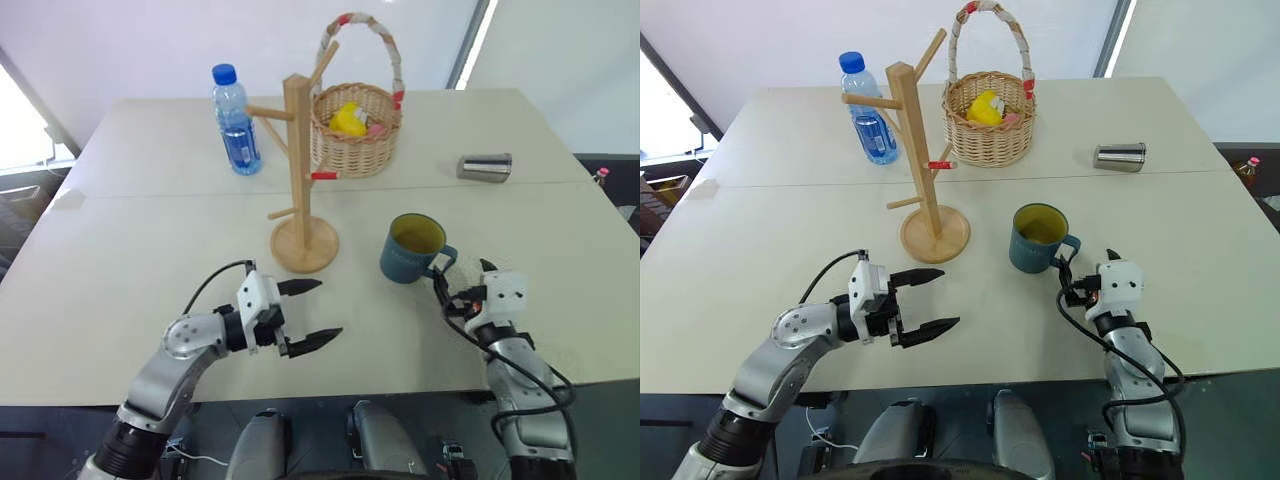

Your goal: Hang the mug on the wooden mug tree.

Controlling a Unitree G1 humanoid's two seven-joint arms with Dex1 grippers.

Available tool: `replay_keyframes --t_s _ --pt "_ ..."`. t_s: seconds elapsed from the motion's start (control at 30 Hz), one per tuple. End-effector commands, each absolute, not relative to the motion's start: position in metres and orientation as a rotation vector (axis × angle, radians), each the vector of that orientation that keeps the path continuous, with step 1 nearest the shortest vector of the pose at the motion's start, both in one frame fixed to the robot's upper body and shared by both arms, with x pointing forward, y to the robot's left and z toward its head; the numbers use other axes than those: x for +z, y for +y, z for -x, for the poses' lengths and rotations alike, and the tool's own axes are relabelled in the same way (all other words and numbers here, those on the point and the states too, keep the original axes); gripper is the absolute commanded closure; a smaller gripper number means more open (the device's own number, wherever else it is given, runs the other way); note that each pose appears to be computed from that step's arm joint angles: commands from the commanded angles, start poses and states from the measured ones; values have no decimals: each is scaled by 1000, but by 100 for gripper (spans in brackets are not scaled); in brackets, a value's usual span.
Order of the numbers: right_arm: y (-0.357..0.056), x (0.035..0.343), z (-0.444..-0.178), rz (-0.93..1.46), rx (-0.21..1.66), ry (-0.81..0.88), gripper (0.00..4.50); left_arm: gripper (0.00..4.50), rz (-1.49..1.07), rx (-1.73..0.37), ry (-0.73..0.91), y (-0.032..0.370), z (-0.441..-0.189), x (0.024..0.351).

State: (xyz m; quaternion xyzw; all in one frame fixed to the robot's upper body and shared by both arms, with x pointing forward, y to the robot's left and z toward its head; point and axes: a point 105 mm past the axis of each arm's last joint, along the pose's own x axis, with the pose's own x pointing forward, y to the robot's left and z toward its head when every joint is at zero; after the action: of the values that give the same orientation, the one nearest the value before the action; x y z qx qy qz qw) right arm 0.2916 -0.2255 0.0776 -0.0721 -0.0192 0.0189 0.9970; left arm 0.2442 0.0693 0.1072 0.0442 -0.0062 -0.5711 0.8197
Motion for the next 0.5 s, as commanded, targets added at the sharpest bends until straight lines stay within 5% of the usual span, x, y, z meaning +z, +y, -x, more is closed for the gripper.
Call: replay_keyframes --t_s 0.03,0.13,0.33,0.5 --pt "-220 86 -296 139 49 -80 30 0 -116 -1224 -74 66 -242 119" --pt "-217 85 -297 133 61 -81 141 0 -120 -1217 -77 67 -243 120" --pt "-216 88 -297 134 77 -94 448 0 -125 -1207 -79 69 -245 121" --pt "-194 105 -294 315 216 -144 448 0 -136 -1170 -73 76 -248 119"
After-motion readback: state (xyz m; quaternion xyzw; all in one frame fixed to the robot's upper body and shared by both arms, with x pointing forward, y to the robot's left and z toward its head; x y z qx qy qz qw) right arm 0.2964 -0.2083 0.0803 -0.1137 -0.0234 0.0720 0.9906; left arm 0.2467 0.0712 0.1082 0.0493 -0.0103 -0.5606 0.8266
